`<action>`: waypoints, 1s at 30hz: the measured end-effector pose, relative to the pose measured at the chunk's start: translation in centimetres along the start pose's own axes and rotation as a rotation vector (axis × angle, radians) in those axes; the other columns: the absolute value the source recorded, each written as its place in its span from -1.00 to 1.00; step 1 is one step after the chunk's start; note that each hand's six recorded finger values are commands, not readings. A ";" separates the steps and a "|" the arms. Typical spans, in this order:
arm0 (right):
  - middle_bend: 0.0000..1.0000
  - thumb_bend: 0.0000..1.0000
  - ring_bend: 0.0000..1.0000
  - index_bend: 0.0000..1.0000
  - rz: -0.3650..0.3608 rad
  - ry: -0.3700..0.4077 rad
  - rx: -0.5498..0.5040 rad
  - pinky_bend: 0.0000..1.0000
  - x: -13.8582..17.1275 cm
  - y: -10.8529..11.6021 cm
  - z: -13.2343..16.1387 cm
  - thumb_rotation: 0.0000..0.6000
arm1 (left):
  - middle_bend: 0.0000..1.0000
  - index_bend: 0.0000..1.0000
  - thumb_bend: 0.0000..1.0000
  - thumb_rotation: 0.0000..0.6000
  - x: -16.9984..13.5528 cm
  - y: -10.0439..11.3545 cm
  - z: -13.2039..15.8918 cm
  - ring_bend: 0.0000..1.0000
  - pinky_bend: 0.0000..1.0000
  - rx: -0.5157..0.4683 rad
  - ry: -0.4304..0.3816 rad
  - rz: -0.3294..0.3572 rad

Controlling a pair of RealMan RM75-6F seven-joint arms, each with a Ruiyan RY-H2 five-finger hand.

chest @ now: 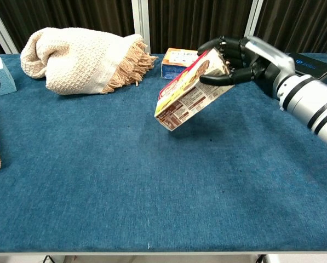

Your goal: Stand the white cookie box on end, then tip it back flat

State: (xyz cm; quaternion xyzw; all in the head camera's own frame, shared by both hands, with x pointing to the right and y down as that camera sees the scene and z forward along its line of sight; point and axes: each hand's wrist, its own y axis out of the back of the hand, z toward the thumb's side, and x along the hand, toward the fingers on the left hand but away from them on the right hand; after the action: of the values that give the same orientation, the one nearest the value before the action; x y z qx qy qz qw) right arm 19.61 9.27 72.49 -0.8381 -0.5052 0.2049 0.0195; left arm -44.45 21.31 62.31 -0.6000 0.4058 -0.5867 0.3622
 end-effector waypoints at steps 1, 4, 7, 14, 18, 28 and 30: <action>-0.17 -0.35 -0.45 -0.31 -0.004 0.002 -0.008 -0.49 0.0 -0.2 -0.4 1.00 | -0.89 -0.86 -1.00 1.00 0.0 0.0 0.0 -1.00 -1.00 0.001 0.000 0.000; -0.19 -0.35 -0.58 -0.43 -0.009 0.007 -0.026 -0.62 0.1 -0.9 -1.6 1.00 | -0.89 -0.86 -1.00 1.00 0.1 0.0 0.1 -1.00 -1.00 -0.001 -0.001 0.000; -0.34 -0.35 -0.77 -0.70 0.004 0.004 -0.021 -0.85 0.4 -1.4 -2.5 1.00 | -0.89 -0.86 -1.00 1.00 0.1 0.0 0.1 -1.00 -1.00 0.000 -0.003 -0.001; -0.78 -0.35 -1.00 -1.00 0.045 -0.025 0.064 -1.00 2.6 -0.4 -3.7 1.00 | -0.89 -0.86 -1.00 1.00 -0.1 0.0 -0.1 -1.00 -1.00 0.004 0.005 -0.006; -0.93 -0.35 -1.00 -1.00 0.072 -0.068 0.120 -1.00 3.7 0.4 -4.2 1.00 | -0.89 -0.86 -1.00 1.00 0.0 -0.1 0.2 -1.00 -1.00 0.006 -0.003 -0.008; -1.00 -0.35 -1.00 -1.00 0.090 -0.139 0.276 -1.00 6.4 4.1 -3.0 1.00 | -0.89 -0.86 -1.00 1.00 0.3 0.2 0.6 -1.00 -1.00 0.005 -0.017 0.003; -1.00 -0.35 -1.00 -1.00 0.067 -0.140 0.355 -1.00 7.2 5.9 -2.3 1.00 | -0.89 -0.86 -1.00 1.00 0.4 0.3 0.6 -1.00 -1.00 0.003 -0.018 0.006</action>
State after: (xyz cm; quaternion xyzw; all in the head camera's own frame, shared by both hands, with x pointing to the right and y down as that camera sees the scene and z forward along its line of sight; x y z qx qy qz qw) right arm 28.29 12.94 70.90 -0.8215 -0.4331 0.3492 0.1251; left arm -43.90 20.79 62.15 -0.6033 0.4037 -0.5808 0.3684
